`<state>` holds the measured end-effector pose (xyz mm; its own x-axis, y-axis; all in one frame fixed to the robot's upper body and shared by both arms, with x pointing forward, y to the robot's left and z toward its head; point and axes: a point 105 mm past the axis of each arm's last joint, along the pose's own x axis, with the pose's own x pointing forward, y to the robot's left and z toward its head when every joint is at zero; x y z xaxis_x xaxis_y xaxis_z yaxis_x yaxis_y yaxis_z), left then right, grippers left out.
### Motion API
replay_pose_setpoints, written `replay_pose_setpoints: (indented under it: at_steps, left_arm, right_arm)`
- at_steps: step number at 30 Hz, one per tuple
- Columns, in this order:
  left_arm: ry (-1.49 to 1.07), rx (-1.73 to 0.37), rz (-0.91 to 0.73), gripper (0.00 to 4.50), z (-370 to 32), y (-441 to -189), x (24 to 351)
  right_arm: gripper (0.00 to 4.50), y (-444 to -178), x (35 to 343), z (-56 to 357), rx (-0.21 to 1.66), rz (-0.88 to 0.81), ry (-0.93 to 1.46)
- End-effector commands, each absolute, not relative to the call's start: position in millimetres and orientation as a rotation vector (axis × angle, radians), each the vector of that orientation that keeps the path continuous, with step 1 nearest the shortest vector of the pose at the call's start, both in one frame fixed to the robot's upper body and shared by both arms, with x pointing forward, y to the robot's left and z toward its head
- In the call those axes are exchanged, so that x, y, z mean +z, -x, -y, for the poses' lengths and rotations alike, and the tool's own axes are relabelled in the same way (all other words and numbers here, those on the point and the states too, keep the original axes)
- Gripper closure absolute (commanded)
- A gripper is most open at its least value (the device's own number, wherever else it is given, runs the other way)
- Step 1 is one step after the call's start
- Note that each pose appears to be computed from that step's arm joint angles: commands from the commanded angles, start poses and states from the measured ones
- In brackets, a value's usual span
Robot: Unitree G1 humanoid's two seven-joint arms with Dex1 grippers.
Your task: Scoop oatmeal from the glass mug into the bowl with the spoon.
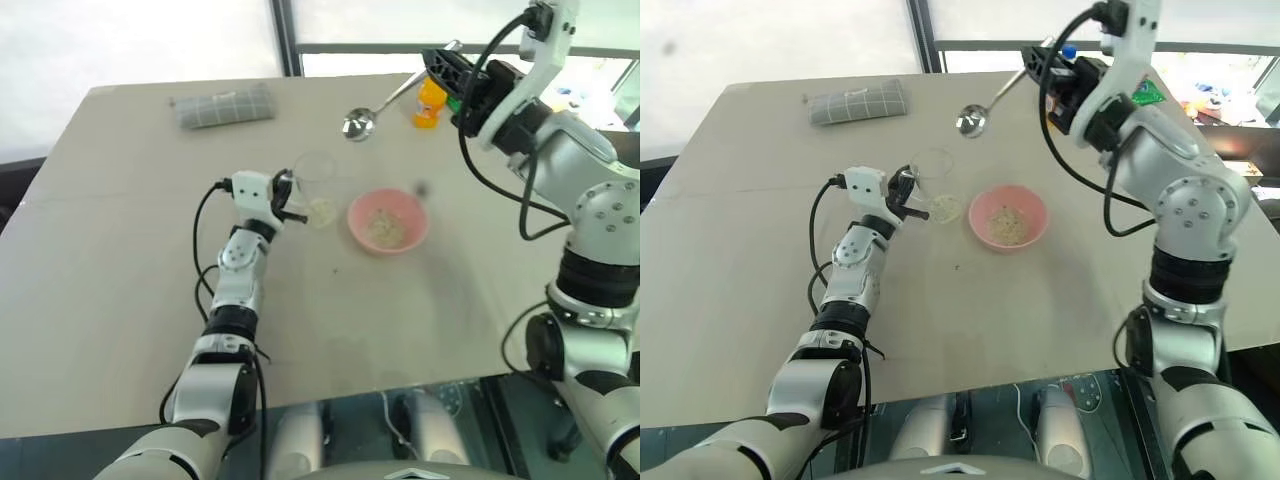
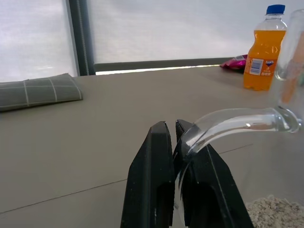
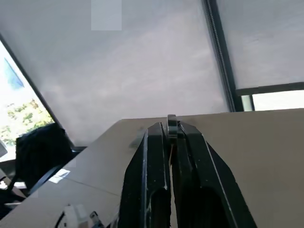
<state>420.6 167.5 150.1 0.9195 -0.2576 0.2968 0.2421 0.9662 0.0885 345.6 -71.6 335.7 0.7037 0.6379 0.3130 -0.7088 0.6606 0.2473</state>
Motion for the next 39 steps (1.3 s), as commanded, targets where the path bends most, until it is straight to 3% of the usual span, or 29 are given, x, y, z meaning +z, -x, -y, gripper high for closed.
replay_pose_setpoints:
  at_steps: [1,9,10,11,13,17,24,27,31,39]
  left_arm:
    - [-0.052,-0.252,0.309,4.45,-170,-420,151]
    - [-0.056,-0.253,0.325,4.45,-173,-418,157]
    - [-0.056,-0.252,0.325,4.50,-173,-417,157]
    - [-0.065,-0.247,0.323,4.50,-174,-417,157]
    - [-0.061,-0.250,0.321,4.50,-174,-417,157]
    - [-0.064,-0.261,0.319,4.50,-174,-416,158]
    - [-0.079,-0.270,0.328,4.50,-171,-416,160]
    - [-0.085,-0.268,0.338,3.49,-171,-415,162]
    - [-0.081,-0.267,0.343,1.64,-172,-414,162]
    - [-0.065,-0.305,0.353,1.64,-169,-401,161]
  right_arm:
    - [4.50,-342,332,49,0.834,0.193,-0.348]
    - [4.50,-348,288,18,0.883,0.107,-0.199]
    - [3.94,-349,287,17,0.885,0.106,-0.188]
    - [3.76,-351,287,18,0.877,0.111,-0.189]
    - [2.98,-356,289,19,0.859,0.130,-0.187]
    - [1.07,-367,299,27,0.779,0.197,-0.181]
    - [1.07,-371,296,30,0.743,0.213,-0.163]
    - [1.03,-372,294,30,0.734,0.212,-0.161]
    - [1.03,-374,293,37,0.709,0.216,-0.162]
    - [1.03,-370,297,46,0.722,0.248,-0.198]
